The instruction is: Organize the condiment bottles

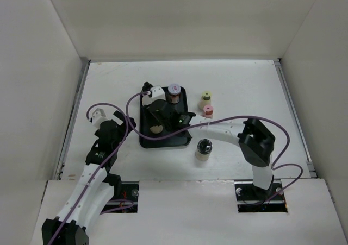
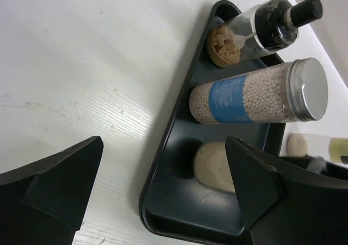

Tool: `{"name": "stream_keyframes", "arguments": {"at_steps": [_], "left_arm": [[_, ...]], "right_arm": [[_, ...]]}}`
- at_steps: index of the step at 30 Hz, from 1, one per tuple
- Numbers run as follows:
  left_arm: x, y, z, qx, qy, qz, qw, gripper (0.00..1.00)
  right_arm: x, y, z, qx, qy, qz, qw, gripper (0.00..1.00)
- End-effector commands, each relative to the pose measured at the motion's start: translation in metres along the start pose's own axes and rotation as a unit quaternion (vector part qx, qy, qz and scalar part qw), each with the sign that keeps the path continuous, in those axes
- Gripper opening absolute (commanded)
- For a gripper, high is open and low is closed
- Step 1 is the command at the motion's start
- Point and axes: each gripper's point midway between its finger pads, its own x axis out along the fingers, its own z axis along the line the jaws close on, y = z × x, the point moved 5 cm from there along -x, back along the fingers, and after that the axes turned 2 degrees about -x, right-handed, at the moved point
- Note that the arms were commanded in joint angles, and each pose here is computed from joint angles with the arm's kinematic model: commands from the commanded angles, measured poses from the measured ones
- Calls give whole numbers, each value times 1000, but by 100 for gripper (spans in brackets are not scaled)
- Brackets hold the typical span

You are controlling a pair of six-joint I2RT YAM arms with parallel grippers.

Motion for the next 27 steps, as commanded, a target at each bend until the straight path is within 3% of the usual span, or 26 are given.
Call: {"name": "stream_keyframes", "arguments": {"at_steps": [1, 13, 15, 19, 21, 27], "left_arm": [[1, 2, 3, -3, 4, -2, 1000, 100], [2, 4, 5, 2, 2, 0, 1000, 100], [2, 4, 6, 2, 2, 0, 1000, 100], [2, 6, 7, 3, -1, 2, 1000, 100], [2, 6, 7, 3, -1, 2, 1000, 100], [0, 3, 6, 2, 1, -1, 1000, 100]], "right_arm": [[3, -59, 21, 45, -29, -94, 994, 51], [36, -46, 26, 63, -23, -82, 994, 52], [38, -45, 27, 63, -21, -83, 994, 56], [37, -41, 25, 60, -19, -79, 995, 79], [34, -41, 24, 61, -20, -79, 995, 86], [13, -52, 22, 70, -28, -87, 993, 92]]}}
